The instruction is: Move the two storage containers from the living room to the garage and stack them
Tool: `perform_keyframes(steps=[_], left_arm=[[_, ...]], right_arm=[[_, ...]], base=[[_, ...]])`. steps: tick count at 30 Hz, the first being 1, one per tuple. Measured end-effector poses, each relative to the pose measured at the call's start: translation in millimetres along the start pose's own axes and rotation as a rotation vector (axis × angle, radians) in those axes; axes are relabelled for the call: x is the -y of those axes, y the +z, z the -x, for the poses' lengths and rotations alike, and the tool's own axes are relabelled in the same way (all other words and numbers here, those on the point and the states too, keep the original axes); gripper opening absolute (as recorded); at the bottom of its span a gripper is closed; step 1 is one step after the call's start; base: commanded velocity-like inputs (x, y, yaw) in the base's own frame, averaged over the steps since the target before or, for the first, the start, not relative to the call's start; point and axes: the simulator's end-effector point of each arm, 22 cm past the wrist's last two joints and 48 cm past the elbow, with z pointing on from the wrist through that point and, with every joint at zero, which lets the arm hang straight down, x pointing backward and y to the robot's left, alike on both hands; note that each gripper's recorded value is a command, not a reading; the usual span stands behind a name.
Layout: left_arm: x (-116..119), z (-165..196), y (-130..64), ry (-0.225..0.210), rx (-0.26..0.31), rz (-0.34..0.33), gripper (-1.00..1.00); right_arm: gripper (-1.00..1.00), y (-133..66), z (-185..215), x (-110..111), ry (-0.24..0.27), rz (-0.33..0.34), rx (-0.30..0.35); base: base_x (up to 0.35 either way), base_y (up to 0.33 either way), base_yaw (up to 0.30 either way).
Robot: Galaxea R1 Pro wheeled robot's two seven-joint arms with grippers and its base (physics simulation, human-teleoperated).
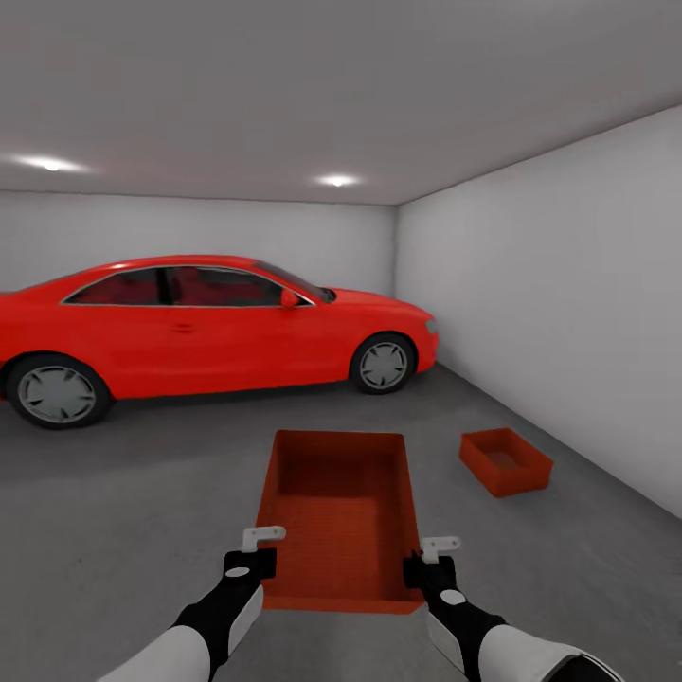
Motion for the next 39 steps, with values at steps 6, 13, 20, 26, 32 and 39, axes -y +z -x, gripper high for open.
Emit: perform_keyframes(steps=[6,13,20,26,32,39], left_arm=[[0.0,0.0,0.0,0.0,0.0,0.0,-1.0],[0.0,0.0,0.0,0.0,0.0,0.0,-1.0],[-0.2,0.0,0.0,0.0,0.0,0.0,-1.0],[-0.2,0.1,0.0,0.0,-0.001,0.001,-1.0],[-0.2,0.1,0.0,0.0,-0.001,0.001,-1.0],[-0.2,0.1,0.0,0.0,-0.001,0.001,-1.0]], right_arm=[[-1.0,0.0,0.0,0.0,0.0,0.0,0.0],[-1.0,0.0,0.0,0.0,0.0,0.0,0.0],[-1.0,0.0,0.0,-0.2,0.0,0.0,0.0],[-1.0,0.0,-0.1,-0.2,0.0,0.001,-0.001],[-1.0,0.0,-0.2,-0.2,0.0,0.001,-0.001],[-1.0,0.0,-0.2,-0.2,0.0,0.001,-0.001]], base=[[0.322,0.0,-0.286],[0.321,0.002,-0.286],[0.322,0.081,-0.216],[0.322,0.117,-0.024],[0.322,0.136,-0.001],[0.322,0.138,0.0]])
